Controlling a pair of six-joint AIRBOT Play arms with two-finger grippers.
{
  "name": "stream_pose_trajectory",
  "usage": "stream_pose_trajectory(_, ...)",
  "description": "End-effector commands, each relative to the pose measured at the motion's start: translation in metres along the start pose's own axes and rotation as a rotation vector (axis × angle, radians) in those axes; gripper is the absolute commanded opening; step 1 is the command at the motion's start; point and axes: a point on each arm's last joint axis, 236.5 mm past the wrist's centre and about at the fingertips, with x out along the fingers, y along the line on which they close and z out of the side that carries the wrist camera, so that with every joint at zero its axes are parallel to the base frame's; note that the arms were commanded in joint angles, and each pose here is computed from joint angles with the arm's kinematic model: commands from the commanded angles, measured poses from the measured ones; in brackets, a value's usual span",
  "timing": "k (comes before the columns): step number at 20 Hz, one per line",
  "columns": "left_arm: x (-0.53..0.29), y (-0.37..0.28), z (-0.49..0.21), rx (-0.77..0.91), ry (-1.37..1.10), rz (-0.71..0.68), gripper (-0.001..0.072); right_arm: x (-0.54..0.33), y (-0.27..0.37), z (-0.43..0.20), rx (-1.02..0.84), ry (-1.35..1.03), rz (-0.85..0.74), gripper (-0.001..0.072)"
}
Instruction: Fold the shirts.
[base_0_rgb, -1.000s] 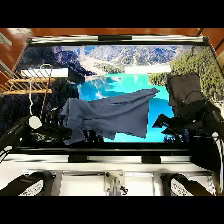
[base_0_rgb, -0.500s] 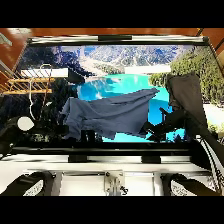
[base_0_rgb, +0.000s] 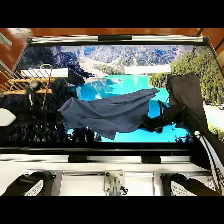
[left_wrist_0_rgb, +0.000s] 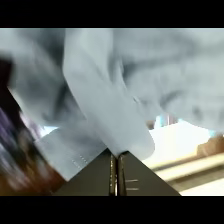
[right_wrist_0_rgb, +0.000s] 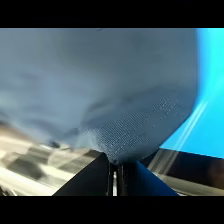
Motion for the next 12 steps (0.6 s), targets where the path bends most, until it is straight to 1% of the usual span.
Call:
stream_pose_trajectory(1, -0.083, 0.003, 0.078, 0.147, -0.205, 0.130, 0.0029, -0.081, 0.044, 0.020, -0.304, -0.122, -0.056, 0.0067)
stream_pose_trajectory(4, -0.226, -0.023, 0.163, 0.240, -0.576, 0.217, 0.0029, -0.214, 0.113, 0.038, -0.592, -0.477, -0.130, 0.0067)
stream_pose_trajectory(6, -0.330, -0.053, 0.192, 0.264, -0.855, 0.214, 0.0029, -0.309, 0.162, 0.024, -0.730, -0.758, -0.142, 0.0066)
stream_pose_trajectory(8, -0.418, -0.079, 0.199, 0.254, -1.095, 0.181, 0.0029, -0.391, 0.202, -0.007, -0.815, -1.019, -0.112, 0.0066)
stream_pose_trajectory(9, -0.447, -0.087, 0.196, 0.255, -1.172, 0.169, 0.0029, -0.425, 0.219, -0.026, -0.847, -1.136, -0.087, 0.0067)
stream_pose_trajectory(12, -0.487, -0.113, 0.181, 0.259, -1.272, 0.075, 0.0029, -0.495, 0.248, -0.074, -0.883, -1.382, -0.002, 0.0067)
